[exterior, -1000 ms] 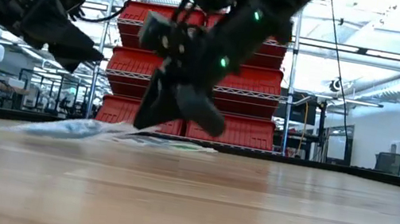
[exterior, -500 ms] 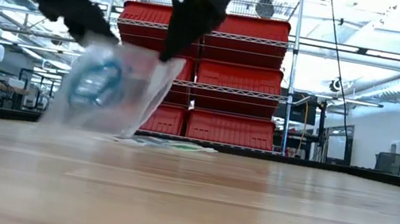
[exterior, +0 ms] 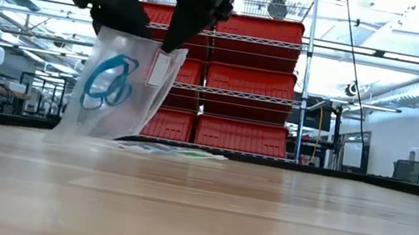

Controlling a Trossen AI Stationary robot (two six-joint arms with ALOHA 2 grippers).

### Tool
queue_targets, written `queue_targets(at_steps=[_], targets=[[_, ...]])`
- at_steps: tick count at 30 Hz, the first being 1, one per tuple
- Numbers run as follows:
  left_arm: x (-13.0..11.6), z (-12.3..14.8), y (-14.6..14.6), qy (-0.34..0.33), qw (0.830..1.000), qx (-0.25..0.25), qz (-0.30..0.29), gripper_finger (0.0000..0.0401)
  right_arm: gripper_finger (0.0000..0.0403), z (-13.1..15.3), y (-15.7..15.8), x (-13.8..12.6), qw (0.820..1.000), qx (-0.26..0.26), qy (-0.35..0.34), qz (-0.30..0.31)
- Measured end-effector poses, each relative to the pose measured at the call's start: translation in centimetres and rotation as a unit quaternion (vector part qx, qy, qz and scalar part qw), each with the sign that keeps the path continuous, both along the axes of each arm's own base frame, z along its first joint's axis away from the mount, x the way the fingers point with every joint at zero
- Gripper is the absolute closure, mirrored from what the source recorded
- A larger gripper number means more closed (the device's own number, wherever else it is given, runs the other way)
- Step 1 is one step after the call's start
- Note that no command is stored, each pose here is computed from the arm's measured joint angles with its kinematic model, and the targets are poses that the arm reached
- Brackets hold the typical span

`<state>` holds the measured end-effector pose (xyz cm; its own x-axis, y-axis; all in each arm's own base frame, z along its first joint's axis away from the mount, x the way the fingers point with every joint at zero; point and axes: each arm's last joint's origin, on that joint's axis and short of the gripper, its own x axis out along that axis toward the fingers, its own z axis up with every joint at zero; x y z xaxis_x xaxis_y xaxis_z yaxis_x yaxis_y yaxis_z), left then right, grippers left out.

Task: Sort rubber bands
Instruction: Close the bottom transparent zip bag

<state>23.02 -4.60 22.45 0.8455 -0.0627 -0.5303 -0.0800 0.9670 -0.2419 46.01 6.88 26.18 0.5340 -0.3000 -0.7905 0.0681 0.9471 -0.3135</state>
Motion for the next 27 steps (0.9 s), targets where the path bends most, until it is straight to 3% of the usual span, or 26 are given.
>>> queue_targets(at_steps=[6,13,17,21,27], targets=[[0.5,-0.8,0.2,0.056,0.996,0.029,0.064,0.0237,0.0403,0.1,0.4,0.1,1.0,-0.004,-0.007,0.008],[0.7,-0.7,0.4,0.045,0.994,0.044,0.089,0.0242,0.0403,0.1,1.2,0.0,1.0,-0.001,-0.01,0.014],[0.7,-0.7,0.5,0.043,0.992,0.054,0.102,0.0291,0.0403,0.1,1.2,0.0,1.0,0.006,-0.013,0.007],[0.7,-0.7,0.2,0.046,0.993,0.077,0.075,0.0379,0.0403,0.1,1.2,0.0,1.0,0.009,-0.015,0.004],[0.4,-0.8,-0.8,0.051,0.993,0.104,0.032,0.0397,0.039,0.1,1.2,-0.1,1.0,-0.008,-0.015,-0.005]])
